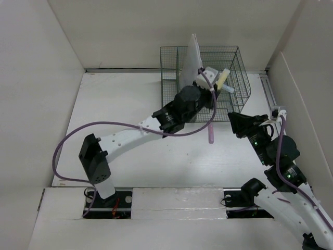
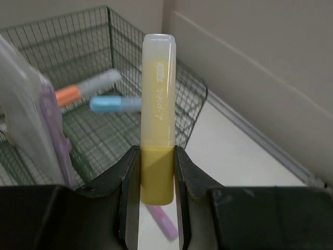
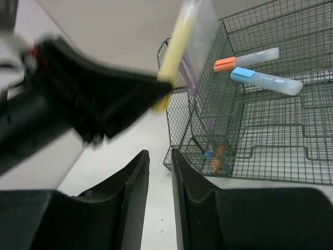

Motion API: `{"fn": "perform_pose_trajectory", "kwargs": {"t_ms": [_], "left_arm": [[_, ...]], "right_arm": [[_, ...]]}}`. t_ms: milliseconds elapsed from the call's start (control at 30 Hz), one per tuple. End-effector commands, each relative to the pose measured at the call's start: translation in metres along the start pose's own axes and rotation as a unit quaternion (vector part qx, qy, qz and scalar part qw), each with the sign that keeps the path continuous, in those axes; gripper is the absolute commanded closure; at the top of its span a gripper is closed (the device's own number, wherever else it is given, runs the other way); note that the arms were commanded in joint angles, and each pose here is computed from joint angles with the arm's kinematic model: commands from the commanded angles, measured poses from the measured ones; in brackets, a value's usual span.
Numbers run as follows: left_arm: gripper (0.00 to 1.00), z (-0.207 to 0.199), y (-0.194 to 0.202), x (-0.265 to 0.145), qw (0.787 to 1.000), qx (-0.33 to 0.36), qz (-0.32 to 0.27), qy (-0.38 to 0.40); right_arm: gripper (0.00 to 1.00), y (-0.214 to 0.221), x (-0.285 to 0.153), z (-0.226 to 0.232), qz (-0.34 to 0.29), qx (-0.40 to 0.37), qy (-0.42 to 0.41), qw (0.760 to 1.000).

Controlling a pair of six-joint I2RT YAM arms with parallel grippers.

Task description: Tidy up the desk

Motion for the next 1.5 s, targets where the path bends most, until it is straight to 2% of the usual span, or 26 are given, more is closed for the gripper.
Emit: {"fn": "perform_pose_trajectory", "kwargs": {"t_ms": [0,200,300,367,533,700,800,900,1100,1233,1267,1300,1333,1367,1400,1433,1467], "left_arm": [[0.92,0.011,-0.039,0.037,0.999,-0.008,-0.045,-0.023],[0.9,0.03,-0.067,0.13,0.994,0.0,-0.078,-0.072],[0.84,0.041,-0.063,0.162,0.99,0.004,-0.108,-0.085],[0.79,0.048,-0.058,0.171,0.987,0.0,-0.127,-0.093],[0.77,0.077,-0.058,0.19,0.977,-0.03,-0.186,-0.102],[0.74,0.074,-0.052,0.197,0.976,-0.024,-0.199,-0.085],[0.64,0.076,-0.049,0.198,0.976,-0.016,-0.2,-0.09],[0.48,0.077,-0.049,0.197,0.975,-0.005,-0.2,-0.093],[0.35,0.075,-0.053,0.193,0.976,-0.006,-0.2,-0.084],[0.3,0.064,-0.081,0.175,0.975,-0.022,-0.216,-0.043],[0.3,0.057,-0.105,0.159,0.972,-0.027,-0.233,-0.02],[0.29,0.055,-0.11,0.153,0.972,-0.029,-0.233,-0.01],[0.29,0.052,-0.122,0.144,0.97,-0.031,-0.241,0.002],[0.29,0.042,-0.152,0.119,0.964,-0.03,-0.265,0.022],[0.28,0.037,-0.156,0.11,0.963,-0.026,-0.265,0.03],[0.28,0.025,-0.165,0.098,0.961,-0.015,-0.273,0.04],[0.28,0.018,-0.193,0.069,0.954,-0.012,-0.296,0.05]], "right_arm": [[0.71,-0.012,-0.005,0.009,-0.015,0.011,-0.023,1.0],[0.71,-0.012,-0.01,0.011,-0.01,0.018,-0.031,0.999],[0.71,-0.012,-0.012,0.011,-0.01,0.018,-0.034,0.999],[0.71,-0.012,-0.014,0.011,-0.009,0.016,-0.036,0.999],[0.71,-0.01,-0.015,0.013,0.002,0.012,-0.046,0.999],[0.71,0.001,-0.015,0.013,0.017,0.027,-0.06,0.998],[0.71,0.005,-0.013,0.015,0.024,0.032,-0.068,0.997],[0.71,0.005,-0.011,0.015,0.026,0.032,-0.062,0.997],[0.71,0.005,-0.01,0.011,0.024,0.025,-0.044,0.998],[0.75,0.005,-0.011,-0.002,0.018,0.016,0.008,1.0],[0.76,0.009,-0.01,-0.006,0.021,0.014,0.021,0.999],[0.86,0.015,-0.008,-0.011,0.027,0.012,0.034,0.999],[0.91,0.019,-0.005,-0.016,0.027,0.016,0.054,0.998],[0.96,0.03,-0.002,-0.023,0.036,0.012,0.068,0.997],[1.0,0.039,0.004,-0.027,0.05,0.008,0.081,0.995],[1.0,0.047,0.009,-0.032,0.059,0.005,0.098,0.993],[1.0,0.055,0.013,-0.037,0.07,0.002,0.112,0.991]]}}
Point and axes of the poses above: each gripper's point midway between its finger pads, its own x axis out along the fingers, its own z axis along the line the jaws close on, y = z × x, the point moved 7 cm from there along -x, back along the fingers, and after that the axes turned 1 degree about x, right-handed, at the moved point
